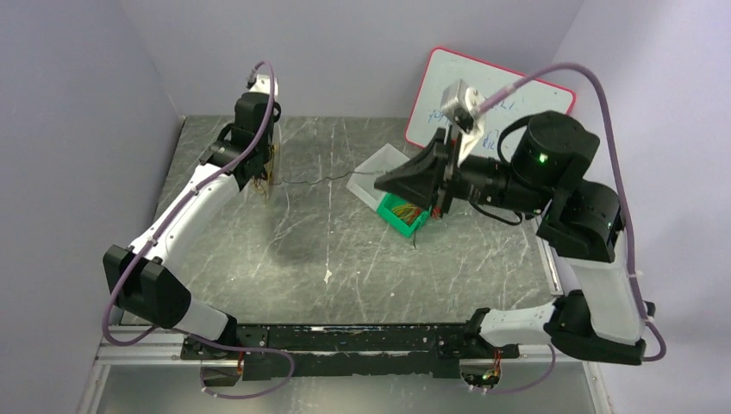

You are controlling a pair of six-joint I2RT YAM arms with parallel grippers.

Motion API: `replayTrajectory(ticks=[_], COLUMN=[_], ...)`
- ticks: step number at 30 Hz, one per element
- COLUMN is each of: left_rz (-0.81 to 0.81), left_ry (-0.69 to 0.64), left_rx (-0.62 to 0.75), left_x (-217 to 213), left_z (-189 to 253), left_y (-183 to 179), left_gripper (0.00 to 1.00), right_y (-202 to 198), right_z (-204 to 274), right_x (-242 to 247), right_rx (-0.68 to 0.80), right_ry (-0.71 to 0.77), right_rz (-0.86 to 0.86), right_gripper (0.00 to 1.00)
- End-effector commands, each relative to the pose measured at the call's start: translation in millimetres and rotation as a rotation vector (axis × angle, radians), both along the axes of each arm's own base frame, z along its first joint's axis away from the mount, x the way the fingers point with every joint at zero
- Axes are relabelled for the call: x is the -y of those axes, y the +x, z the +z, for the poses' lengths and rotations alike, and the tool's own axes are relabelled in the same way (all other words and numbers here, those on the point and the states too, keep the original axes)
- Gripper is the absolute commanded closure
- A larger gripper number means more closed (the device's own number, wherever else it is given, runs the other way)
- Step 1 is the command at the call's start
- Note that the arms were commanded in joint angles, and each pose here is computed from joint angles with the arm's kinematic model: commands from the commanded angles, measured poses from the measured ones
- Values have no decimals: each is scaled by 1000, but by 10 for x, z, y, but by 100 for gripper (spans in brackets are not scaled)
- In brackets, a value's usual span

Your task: Wrap the cables

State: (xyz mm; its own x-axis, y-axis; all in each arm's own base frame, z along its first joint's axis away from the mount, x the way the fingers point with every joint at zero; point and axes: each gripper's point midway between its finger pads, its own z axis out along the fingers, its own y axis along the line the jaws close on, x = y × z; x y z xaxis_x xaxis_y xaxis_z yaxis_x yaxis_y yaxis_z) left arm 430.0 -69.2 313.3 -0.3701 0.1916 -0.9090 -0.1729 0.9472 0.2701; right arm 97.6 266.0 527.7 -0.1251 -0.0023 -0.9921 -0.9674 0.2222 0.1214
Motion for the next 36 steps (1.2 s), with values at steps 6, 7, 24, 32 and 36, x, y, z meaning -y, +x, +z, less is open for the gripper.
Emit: replayTrajectory(ticks=[6, 7, 24, 32, 36], left_rz=[-49, -51, -315, -522, -632], left_ry=[-70, -69, -88, -80, -129], left_rx=[25, 9, -117, -151, -145], left_x=[-8, -7, 548, 859, 941], left_z=[-133, -190, -675, -765, -665], left_y=[-268, -287, -918, -1323, -1542], left_gripper=[93, 93, 93, 93, 93], right_y=[589, 634, 2143, 3175, 3576], right_z=[179, 224, 360, -25, -420], right_x=[-125, -151, 161, 717, 1163], right_rx=[29, 32, 90, -43, -133], right_ry=[-60, -47, 93, 85, 88], right_rz=[-237, -252, -606, -734, -833], right_gripper=[100, 100, 100, 100, 100])
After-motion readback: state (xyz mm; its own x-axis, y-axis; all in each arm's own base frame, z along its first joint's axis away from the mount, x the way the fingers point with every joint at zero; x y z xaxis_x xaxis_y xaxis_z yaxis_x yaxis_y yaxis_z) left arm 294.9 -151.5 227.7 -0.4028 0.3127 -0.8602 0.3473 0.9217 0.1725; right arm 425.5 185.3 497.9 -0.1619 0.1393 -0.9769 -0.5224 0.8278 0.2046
